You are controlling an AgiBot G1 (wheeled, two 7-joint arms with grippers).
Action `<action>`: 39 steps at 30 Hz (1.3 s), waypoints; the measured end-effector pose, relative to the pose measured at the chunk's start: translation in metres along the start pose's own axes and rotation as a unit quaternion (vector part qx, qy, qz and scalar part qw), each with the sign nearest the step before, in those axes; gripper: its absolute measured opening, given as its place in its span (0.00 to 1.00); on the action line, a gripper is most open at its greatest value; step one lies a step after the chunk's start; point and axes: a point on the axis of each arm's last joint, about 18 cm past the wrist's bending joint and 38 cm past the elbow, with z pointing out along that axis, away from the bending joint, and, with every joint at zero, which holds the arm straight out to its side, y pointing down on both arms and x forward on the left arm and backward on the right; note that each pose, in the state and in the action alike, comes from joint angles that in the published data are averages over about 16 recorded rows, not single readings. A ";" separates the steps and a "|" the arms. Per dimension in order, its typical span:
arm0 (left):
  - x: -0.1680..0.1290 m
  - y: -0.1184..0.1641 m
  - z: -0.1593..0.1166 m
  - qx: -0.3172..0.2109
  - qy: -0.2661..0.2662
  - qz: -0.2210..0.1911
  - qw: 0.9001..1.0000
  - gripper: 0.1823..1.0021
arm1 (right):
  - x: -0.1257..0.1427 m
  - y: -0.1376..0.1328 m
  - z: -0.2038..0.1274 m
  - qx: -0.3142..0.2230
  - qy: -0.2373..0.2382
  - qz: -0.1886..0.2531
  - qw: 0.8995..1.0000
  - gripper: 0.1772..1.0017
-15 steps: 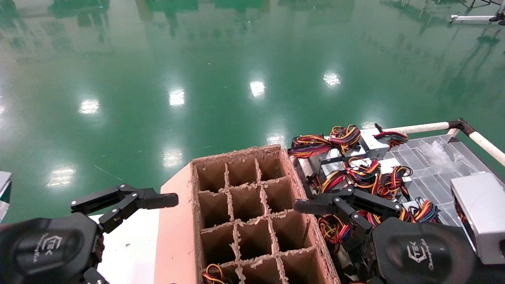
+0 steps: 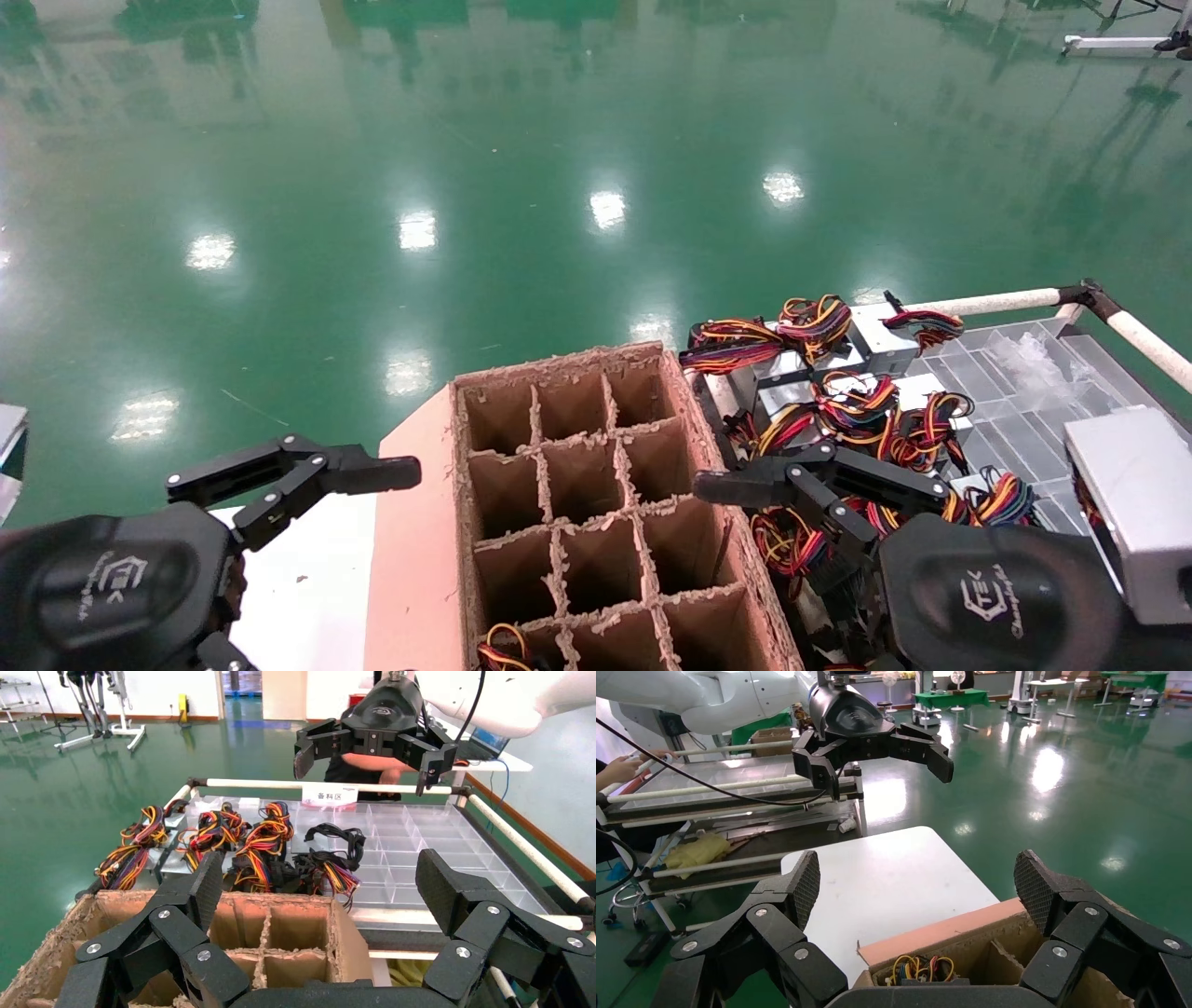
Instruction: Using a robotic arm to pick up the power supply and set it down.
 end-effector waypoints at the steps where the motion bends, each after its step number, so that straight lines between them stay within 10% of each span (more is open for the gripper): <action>1: 0.000 0.000 0.000 0.000 0.000 0.000 1.000 1.00 | 0.000 0.000 0.000 0.000 0.000 0.000 1.000 1.00; 18: 0.000 0.000 0.000 0.000 0.000 0.000 1.000 0.89 | 0.000 0.003 0.002 0.001 -0.001 0.004 1.000 1.00; 39: 0.000 0.000 0.000 0.000 0.000 0.000 1.000 0.38 | 0.033 0.091 0.064 -0.086 -0.034 0.064 0.994 1.00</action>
